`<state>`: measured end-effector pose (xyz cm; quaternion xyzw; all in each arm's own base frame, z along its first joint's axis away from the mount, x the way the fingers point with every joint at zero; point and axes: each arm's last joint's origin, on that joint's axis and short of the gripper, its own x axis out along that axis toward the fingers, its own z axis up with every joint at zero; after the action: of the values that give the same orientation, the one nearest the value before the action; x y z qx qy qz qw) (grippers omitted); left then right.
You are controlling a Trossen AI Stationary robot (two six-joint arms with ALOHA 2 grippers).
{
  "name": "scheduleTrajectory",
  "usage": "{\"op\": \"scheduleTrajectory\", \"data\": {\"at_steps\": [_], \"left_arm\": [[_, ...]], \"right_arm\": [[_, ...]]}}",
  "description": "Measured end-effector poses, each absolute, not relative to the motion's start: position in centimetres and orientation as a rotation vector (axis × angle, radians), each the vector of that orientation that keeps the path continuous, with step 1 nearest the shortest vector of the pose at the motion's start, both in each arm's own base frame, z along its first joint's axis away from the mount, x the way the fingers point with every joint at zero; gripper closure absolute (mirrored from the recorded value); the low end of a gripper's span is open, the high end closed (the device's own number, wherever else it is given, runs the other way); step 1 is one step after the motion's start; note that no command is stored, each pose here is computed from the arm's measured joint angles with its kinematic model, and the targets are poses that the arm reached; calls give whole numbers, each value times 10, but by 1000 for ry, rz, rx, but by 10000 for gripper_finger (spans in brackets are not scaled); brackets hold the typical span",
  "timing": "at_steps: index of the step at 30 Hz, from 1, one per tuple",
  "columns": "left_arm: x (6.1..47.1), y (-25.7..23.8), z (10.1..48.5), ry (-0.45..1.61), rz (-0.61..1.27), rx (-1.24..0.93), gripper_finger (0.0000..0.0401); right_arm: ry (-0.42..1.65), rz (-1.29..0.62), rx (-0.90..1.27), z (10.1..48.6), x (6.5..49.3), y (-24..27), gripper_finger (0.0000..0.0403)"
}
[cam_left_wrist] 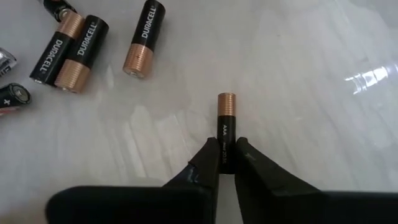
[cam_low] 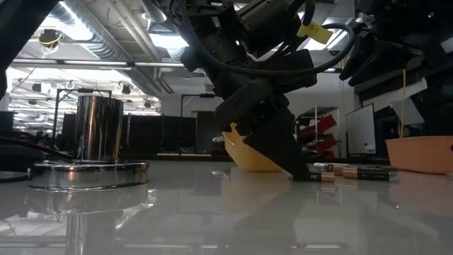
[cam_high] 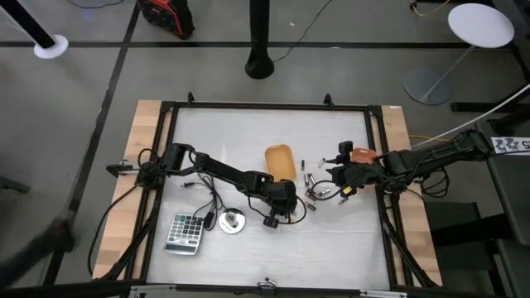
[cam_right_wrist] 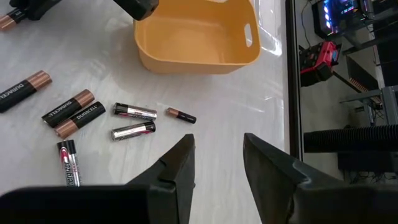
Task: Sort batteries
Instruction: Put the black battery into the yellow bin
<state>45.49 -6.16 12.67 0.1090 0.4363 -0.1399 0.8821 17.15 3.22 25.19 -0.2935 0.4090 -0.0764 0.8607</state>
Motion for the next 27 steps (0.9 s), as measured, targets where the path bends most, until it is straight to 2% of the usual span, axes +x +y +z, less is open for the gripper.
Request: {"op": "scheduleTrajectory", "data": {"at_steps": [22, 27], "left_arm": [[470, -63, 155, 834, -268, 193, 368], [468, -55, 163, 879, -255, 185, 373]], "right_arm": [[858, -160, -616, 252, 172, 32, 272], [858, -160, -616, 252, 171, 32, 272]]}}
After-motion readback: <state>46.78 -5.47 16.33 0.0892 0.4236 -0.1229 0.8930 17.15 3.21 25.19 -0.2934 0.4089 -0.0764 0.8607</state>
